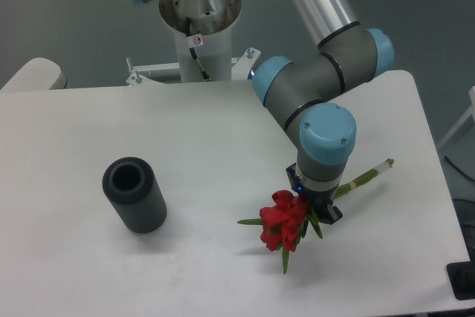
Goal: Place the flowers on the table
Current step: 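Carry the red tulip bunch with the gripper toward the black vase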
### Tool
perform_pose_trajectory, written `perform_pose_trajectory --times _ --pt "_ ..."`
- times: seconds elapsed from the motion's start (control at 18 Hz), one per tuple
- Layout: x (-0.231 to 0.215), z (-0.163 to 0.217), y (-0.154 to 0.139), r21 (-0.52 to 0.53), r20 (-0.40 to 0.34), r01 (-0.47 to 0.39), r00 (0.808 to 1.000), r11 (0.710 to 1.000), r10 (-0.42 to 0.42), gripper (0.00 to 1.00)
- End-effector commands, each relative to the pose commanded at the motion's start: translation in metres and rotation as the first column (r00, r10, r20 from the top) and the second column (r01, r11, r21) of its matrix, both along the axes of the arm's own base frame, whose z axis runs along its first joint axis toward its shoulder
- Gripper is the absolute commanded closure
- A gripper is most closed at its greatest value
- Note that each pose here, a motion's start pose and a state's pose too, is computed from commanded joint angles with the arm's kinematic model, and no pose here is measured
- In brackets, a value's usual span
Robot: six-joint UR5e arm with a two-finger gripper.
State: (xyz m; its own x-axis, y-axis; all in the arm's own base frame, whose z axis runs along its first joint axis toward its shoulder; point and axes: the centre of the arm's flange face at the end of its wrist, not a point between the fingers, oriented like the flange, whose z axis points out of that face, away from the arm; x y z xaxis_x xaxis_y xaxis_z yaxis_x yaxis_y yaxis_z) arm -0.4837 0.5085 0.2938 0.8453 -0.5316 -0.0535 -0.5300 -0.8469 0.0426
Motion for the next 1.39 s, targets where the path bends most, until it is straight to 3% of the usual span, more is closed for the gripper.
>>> perform_pose_trajectory --times 0.56,0.83,1.11,1.22,1.39 --pt "0.028 -0.01 -0.011 -0.047 0.031 -0.015 0.999 0.999 0.016 1.0" --pt "0.055 -0.023 -0.023 -0.069 0.06 -0.089 0.994 0.994 0.094 1.0" --pt "0.085 -0.034 -0.038 -0.09 0.078 -0.261 0.96 0.961 0.268 1.0" --pt "0.11 -0.043 -0.028 -0.105 0.08 -0.282 0.954 0.954 0.29 1.0" --pt "0.141 -0.051 -0.007 -0.07 0.043 -0.39 0.919 0.918 0.393 1.0"
